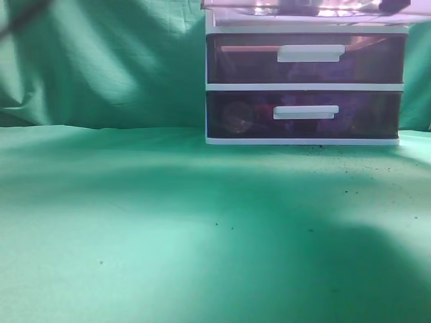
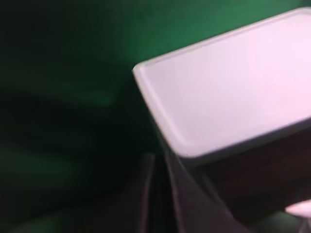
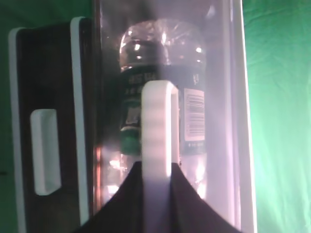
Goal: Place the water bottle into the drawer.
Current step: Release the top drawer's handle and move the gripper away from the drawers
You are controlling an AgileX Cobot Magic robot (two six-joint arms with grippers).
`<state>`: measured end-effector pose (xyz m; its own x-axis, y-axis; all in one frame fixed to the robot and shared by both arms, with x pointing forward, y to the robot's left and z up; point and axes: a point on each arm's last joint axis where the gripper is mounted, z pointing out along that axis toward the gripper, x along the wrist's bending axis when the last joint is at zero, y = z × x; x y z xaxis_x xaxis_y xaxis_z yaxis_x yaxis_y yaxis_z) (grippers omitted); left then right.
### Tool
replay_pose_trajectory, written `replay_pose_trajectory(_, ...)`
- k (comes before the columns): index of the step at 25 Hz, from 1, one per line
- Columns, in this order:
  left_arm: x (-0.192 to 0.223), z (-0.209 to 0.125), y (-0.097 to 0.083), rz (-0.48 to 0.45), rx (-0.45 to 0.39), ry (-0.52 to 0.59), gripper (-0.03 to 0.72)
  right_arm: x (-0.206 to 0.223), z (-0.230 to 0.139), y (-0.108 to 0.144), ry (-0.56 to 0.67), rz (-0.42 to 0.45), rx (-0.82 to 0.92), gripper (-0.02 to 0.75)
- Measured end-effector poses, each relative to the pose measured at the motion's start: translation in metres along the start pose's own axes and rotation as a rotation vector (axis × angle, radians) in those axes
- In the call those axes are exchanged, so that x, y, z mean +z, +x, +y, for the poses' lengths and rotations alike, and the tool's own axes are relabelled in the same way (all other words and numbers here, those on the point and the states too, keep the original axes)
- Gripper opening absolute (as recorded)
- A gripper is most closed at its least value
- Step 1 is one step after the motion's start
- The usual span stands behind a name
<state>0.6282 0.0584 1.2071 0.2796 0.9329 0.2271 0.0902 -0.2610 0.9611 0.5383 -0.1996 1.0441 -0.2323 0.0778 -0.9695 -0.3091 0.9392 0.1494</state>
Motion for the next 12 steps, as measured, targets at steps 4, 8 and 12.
replay_pose_trajectory(4,-0.047,0.008,0.025,0.022,0.032,0.252,0.0,0.008,-0.001,-0.016,0.012,-0.016,-0.016,0.1)
replay_pose_trajectory(8,-0.086,0.004,0.034,-0.051,0.051,0.39,0.0,0.027,-0.009,-0.027,0.039,-0.007,-0.049,0.1)
replay_pose_trajectory(12,-0.119,-0.027,0.039,-0.096,0.063,0.465,0.0,0.051,-0.016,-0.036,0.061,-0.003,-0.08,0.1)
